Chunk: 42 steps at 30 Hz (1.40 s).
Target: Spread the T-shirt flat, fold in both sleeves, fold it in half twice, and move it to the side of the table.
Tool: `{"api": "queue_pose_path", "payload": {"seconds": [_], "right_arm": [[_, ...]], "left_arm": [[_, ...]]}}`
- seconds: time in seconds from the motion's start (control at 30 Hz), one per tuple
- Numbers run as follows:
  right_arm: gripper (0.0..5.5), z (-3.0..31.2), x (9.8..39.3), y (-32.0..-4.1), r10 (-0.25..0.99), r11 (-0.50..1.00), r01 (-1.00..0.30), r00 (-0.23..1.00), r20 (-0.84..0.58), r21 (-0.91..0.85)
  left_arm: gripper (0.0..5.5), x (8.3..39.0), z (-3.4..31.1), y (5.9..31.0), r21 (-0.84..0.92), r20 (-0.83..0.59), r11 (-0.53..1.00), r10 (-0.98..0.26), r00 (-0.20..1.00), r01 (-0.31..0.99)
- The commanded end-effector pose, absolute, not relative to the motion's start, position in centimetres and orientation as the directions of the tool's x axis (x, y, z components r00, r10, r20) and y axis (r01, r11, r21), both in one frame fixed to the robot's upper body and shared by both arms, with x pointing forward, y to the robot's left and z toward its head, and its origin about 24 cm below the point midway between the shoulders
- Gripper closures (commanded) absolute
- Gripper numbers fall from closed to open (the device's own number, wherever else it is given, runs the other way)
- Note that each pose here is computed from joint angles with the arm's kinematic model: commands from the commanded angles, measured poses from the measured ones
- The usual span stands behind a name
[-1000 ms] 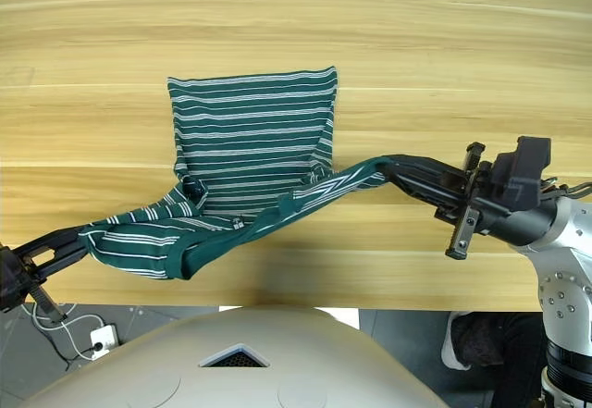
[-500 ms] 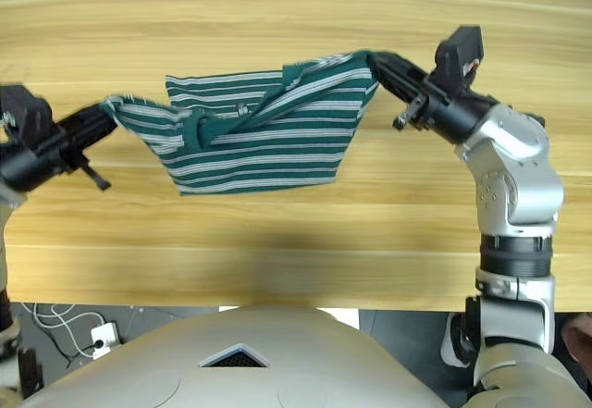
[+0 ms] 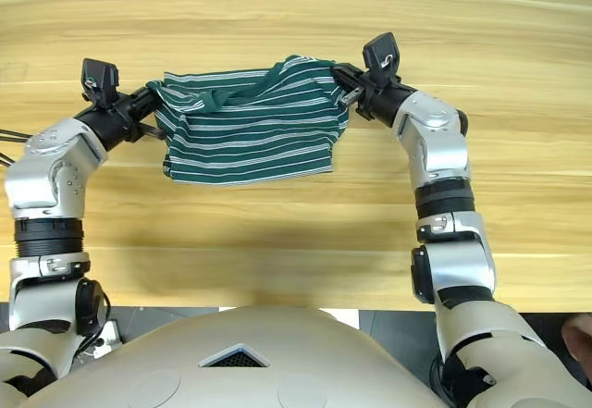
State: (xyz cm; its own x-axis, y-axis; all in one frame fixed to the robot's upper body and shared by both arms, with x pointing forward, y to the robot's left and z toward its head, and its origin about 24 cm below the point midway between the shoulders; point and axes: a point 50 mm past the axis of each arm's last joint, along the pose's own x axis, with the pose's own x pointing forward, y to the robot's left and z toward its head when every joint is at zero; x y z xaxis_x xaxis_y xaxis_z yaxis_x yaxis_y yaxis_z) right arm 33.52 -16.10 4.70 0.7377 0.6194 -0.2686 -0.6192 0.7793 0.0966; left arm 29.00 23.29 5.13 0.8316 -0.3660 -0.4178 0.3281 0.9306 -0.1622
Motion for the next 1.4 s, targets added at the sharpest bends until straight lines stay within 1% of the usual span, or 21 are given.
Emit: {"api": "queue_pose_path", "payload": {"seconds": [0.03, 0.23, 0.37, 0.4, 0.43, 0.47, 0.5, 0.67, 0.77, 0.87, 0.97, 1.0, 1.07, 1.1, 1.13, 1.2, 1.27, 1.33, 1.4], "right_arm": [[5.49, 4.5, 34.7, -16.6, 0.557, 0.828, -0.551, 0.788, -0.263, 0.101], [5.49, 3.3, 34.8, -17.6, 0.482, 0.875, -0.473, 0.837, -0.26, 0.098], [5.49, 2.6, 34.3, -17.2, 0.505, 0.862, -0.495, 0.826, -0.249, 0.107], [5.2, 2.6, 34.2, -17.1, 0.516, 0.856, -0.506, 0.822, -0.242, 0.108], [5.13, 2.5, 34.0, -17.0, 0.53, 0.847, -0.52, 0.815, -0.235, 0.108], [4.9, 2.5, 33.9, -17.0, 0.538, 0.842, -0.528, 0.813, -0.224, 0.107], [4.65, 2.5, 33.8, -16.9, 0.548, 0.836, -0.538, 0.809, -0.211, 0.107], [3.73, 2.9, 33.1, -16.7, 0.559, 0.829, -0.549, 0.823, -0.105, 0.11], [3.24, 3.5, 33.1, -16.8, 0.531, 0.846, -0.525, 0.846, -0.045, 0.097], [2.65, 4.0, 32.8, -17.3, 0.521, 0.852, -0.519, 0.854, -0.006, 0.066], [2.1, 4.7, 32.2, -17.4, 0.544, 0.838, -0.543, 0.839, 0.013, -0.052], [1.9, 5.0, 32.1, -17.1, 0.566, 0.817, -0.56, 0.824, 0.007, -0.135], [1.9, 6.1, 32.4, -16.0, 0.609, 0.728, -0.574, 0.792, -0.031, -0.375], [1.9, 6.6, 33.0, -15.3, 0.623, 0.664, -0.569, 0.78, -0.062, -0.485], [1.9, 7.0, 33.6, -14.6, 0.631, 0.604, -0.567, 0.769, -0.097, -0.56], [1.9, 7.6, 35.0, -13.5, 0.634, 0.515, -0.567, 0.757, -0.16, -0.643], [1.9, 8.5, 36.6, -12.7, 0.623, 0.46, -0.562, 0.756, -0.202, -0.687], [1.9, 9.1, 37.7, -11.8, 0.605, 0.423, -0.557, 0.761, -0.235, -0.715], [1.9, 8.7, 38.3, -11.0, 0.578, 0.385, -0.571, 0.761, -0.293, -0.725]], "left_arm": [[5.5, 30.0, 4.7, 24.3, -0.201, -0.412, 0.954, -0.289, 0.864, 0.223], [5.5, 30.0, 4.4, 26.1, -0.329, -0.351, 0.938, -0.226, 0.909, 0.106], [5.5, 29.8, 4.2, 25.9, -0.394, -0.308, 0.912, -0.25, 0.918, 0.116], [5.5, 29.6, 4.1, 25.6, -0.409, -0.292, 0.903, -0.268, 0.918, 0.133], [5.5, 29.5, 4.0, 25.4, -0.421, -0.275, 0.894, -0.283, 0.919, 0.149], [5.18, 29.4, 4.1, 25.2, -0.435, -0.245, 0.885, -0.294, 0.924, 0.167], [4.98, 29.3, 4.3, 25.0, -0.45, -0.208, 0.873, -0.308, 0.928, 0.189], [4.15, 28.2, 6.2, 23.4, -0.502, 0.014, 0.789, -0.403, 0.915, 0.356], [3.74, 27.8, 7.2, 23.2, -0.534, 0.122, 0.748, -0.393, 0.911, 0.394], [3.23, 27.6, 8.0, 24.3, -0.551, 0.17, 0.759, -0.304, 0.937, 0.347], [2.74, 27.2, 8.4, 24.6, -0.44, 0.109, 0.855, -0.255, 0.961, 0.277], [2.71, 27.2, 8.5, 24.4, -0.351, 0.082, 0.9, -0.245, 0.966, 0.258], [2.71, 27.6, 9.9, 24.0, -0.094, 0.058, 0.979, -0.174, 0.983, 0.179], [2.71, 27.9, 11.0, 23.6, 0.023, 0.082, 0.991, -0.132, 0.988, 0.13], [2.71, 28.0, 12.2, 23.1, 0.073, 0.127, 0.993, -0.097, 0.987, 0.088], [2.71, 28.1, 13.9, 22.0, 0.111, 0.2, 0.993, -0.05, 0.979, 0.028], [2.71, 27.8, 15.3, 21.0, 0.116, 0.254, 0.993, -0.042, 0.966, 0.013], [2.71, 27.4, 16.3, 20.0, 0.112, 0.288, 0.993, -0.064, 0.955, 0.033], [2.71, 27.2, 16.8, 19.2, 0.109, 0.3, 0.992, -0.098, 0.949, 0.068]]}}
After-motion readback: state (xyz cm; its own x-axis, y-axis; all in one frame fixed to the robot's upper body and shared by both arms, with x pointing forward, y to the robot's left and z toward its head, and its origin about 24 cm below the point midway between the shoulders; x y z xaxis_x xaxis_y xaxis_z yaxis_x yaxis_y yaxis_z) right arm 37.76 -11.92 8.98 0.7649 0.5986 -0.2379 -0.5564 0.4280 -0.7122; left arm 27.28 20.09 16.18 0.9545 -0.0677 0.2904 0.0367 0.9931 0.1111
